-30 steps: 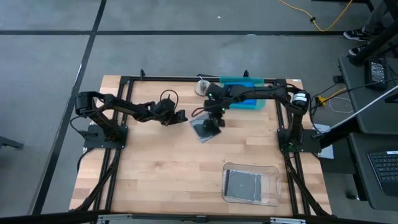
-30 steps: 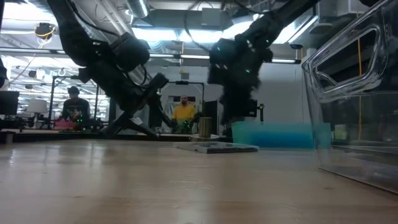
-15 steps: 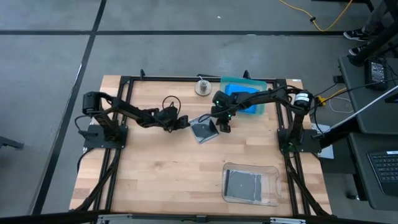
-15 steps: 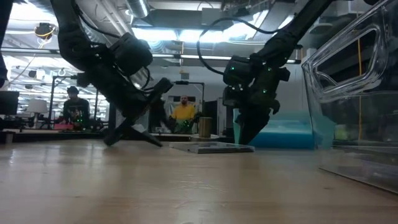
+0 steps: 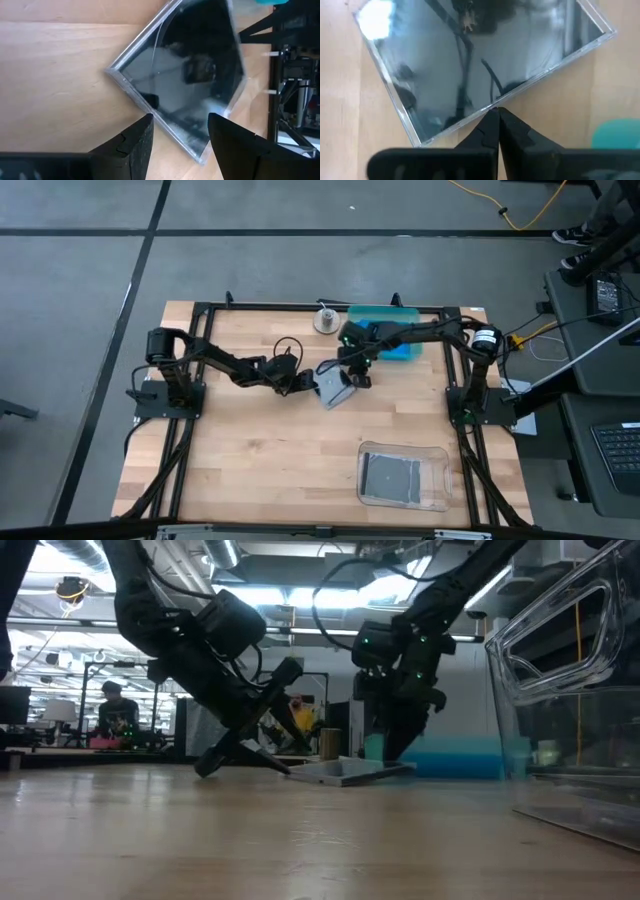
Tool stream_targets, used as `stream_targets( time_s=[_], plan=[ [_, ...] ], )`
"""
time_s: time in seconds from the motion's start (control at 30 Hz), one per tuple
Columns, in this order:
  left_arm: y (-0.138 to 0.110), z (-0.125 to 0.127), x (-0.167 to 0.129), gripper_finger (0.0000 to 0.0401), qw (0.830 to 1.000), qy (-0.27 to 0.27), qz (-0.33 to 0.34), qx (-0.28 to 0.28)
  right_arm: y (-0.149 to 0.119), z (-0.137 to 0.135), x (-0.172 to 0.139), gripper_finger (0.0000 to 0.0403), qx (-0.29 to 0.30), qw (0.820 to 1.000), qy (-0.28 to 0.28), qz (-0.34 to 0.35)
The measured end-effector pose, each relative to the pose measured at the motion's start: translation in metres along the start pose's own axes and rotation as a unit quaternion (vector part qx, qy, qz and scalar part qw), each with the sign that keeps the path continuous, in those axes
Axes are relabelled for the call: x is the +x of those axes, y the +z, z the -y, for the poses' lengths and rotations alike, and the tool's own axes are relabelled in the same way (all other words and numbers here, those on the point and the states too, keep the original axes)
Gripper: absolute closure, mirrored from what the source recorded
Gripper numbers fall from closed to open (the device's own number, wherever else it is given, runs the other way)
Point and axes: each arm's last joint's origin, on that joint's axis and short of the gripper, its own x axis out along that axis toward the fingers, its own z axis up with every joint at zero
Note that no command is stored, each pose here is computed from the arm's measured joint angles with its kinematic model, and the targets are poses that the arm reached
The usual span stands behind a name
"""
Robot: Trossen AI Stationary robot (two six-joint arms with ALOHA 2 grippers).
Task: Pick & place jewel cases by type
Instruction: Put the black CD case into the transparent bin
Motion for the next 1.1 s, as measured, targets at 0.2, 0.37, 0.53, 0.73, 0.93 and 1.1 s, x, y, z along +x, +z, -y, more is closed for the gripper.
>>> stream_targets(
  time_s=[0.2, 0.37, 0.53, 0.73, 0.93, 1.1],
  plan=[
    [-0.001, -0.001, 0.000, 0.0218, 1.000, 0.004, -0.011, 0.002, 0.011, 0.000, -0.014, 0.0393, -0.012, 1.000, -0.002, -0.011],
    [-0.006, 0.000, 0.000, 0.0218, 1.000, 0.004, -0.015, 0.011, 0.003, -0.004, -0.009, 0.0393, -0.012, 0.999, 0.025, -0.023],
    [-0.010, 0.001, 0.000, 0.0218, 1.000, 0.004, -0.020, 0.013, -0.011, -0.007, 0.008, 0.0393, -0.003, 0.999, 0.033, -0.005],
    [-0.017, 0.001, 0.000, 0.0218, 0.999, 0.003, -0.037, 0.013, -0.019, -0.015, 0.018, 0.0393, 0.007, 0.999, 0.032, 0.004],
    [-0.020, 0.000, 0.000, 0.0218, 0.999, 0.013, -0.044, 0.011, -0.007, -0.018, 0.008, 0.0393, 0.007, 0.999, 0.036, 0.002],
    [-0.020, -0.001, 0.000, 0.0218, 0.999, 0.015, -0.048, 0.009, 0.012, -0.019, -0.014, 0.0393, -0.008, 0.999, 0.024, 0.036]
  ],
)
